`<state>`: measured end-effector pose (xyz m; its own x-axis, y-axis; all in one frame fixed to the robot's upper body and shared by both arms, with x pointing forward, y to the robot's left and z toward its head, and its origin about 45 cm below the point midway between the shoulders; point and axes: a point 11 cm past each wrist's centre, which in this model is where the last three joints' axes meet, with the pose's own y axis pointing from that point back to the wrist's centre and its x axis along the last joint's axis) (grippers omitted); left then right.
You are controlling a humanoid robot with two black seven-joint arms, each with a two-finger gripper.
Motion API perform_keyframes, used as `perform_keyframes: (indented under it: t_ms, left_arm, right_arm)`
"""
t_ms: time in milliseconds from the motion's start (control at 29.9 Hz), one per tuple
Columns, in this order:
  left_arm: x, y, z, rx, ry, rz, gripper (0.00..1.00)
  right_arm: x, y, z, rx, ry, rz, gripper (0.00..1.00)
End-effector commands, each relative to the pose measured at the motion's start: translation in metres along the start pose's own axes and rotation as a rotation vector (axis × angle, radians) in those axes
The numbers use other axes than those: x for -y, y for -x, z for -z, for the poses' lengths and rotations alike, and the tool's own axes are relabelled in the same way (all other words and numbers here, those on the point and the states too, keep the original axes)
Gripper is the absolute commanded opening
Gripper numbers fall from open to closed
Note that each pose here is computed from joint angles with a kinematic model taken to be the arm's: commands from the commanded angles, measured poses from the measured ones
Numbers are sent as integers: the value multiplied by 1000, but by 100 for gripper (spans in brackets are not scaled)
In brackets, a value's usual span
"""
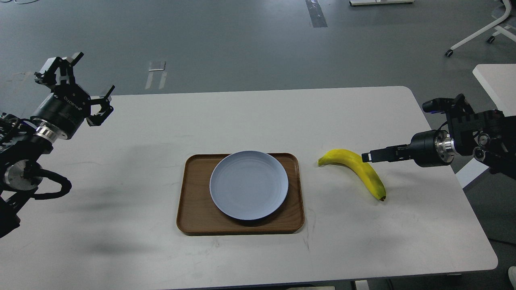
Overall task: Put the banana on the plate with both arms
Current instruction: 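Reach the right gripper to the yellow banana and grasp it, then lift the banana with the right gripper and lower it onto the plate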
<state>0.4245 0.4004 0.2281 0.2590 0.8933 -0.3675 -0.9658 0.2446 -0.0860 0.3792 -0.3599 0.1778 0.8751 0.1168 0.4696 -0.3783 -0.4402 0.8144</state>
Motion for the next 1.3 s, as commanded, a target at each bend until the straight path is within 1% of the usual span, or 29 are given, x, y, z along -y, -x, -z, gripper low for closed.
perform_keyframes:
  t_ms: [0, 100, 167, 267, 301, 435, 468, 502, 535, 568, 602, 635, 702, 736, 769, 869, 903, 970, 1170, 1237, 1271]
  left_arm:
    - [0, -1, -1, 2, 1, -1, 99]
    - [0, -1, -1, 2, 1, -1, 99]
    - [0, -1, -1, 1, 3, -2, 99]
    - [-1, -2, -3, 2, 7, -5, 99]
    - [-1, -3, -4, 3, 7, -6, 99]
    - [-2, -5, -7, 10, 12, -11, 99]
    - [-2, -5, -7, 10, 12, -11, 99]
    - [-2, -5, -7, 10, 12, -11, 99]
    - [-3, -6, -8, 11, 12, -12, 99]
    - [-3, -6, -7, 11, 11, -13, 99]
    - [-3, -6, -7, 9, 11, -12, 99]
    - [-3, -5, -6, 7, 11, -12, 99]
    - [-2, -4, -6, 8, 11, -9, 99]
    - [-2, -4, -6, 5, 11, -9, 99]
    - [-2, -4, -6, 5, 11, -9, 99]
    - [-1, -4, -7, 8, 13, -7, 99]
    - [-1, -4, -7, 8, 13, -7, 99]
    - [-1, -4, -8, 10, 14, -8, 99]
    - [-1, -5, -9, 10, 15, -10, 99]
    - [-1, -5, -9, 10, 15, -10, 99]
    - [-1, -5, -10, 9, 17, -9, 99]
  right_arm:
    - [13, -1, 1, -81, 32, 13, 100]
    - [24, -3, 2, -119, 45, 3, 100]
    - [40, -7, 9, -154, 49, 12, 100]
    - [52, -9, 18, -176, 42, 24, 100]
    - [54, -8, 20, -179, 39, 28, 99]
    - [61, 4, 17, -205, 60, 82, 88]
    - [61, 7, 15, -209, 65, 93, 83]
    - [61, 8, 14, -210, 68, 99, 76]
    - [61, 10, 13, -214, 73, 107, 58]
    - [60, 12, 11, -214, 77, 115, 31]
    - [59, 13, 10, -214, 81, 116, 19]
    - [58, 14, 8, -216, 86, 121, 11]
    - [58, 15, 8, -218, 86, 125, 10]
    - [58, 15, 9, -219, 82, 126, 1]
    - [57, 14, 9, -220, 82, 123, 0]
    - [49, -3, 12, -241, 88, 93, 0]
    - [49, -3, 12, -241, 88, 93, 0]
    - [46, -13, 20, -260, 74, 78, 0]
    - [34, -59, 59, -347, 29, 15, 0]
    - [32, -74, 75, -379, 13, 0, 0]
    - [37, -81, 93, -407, -14, -2, 0]
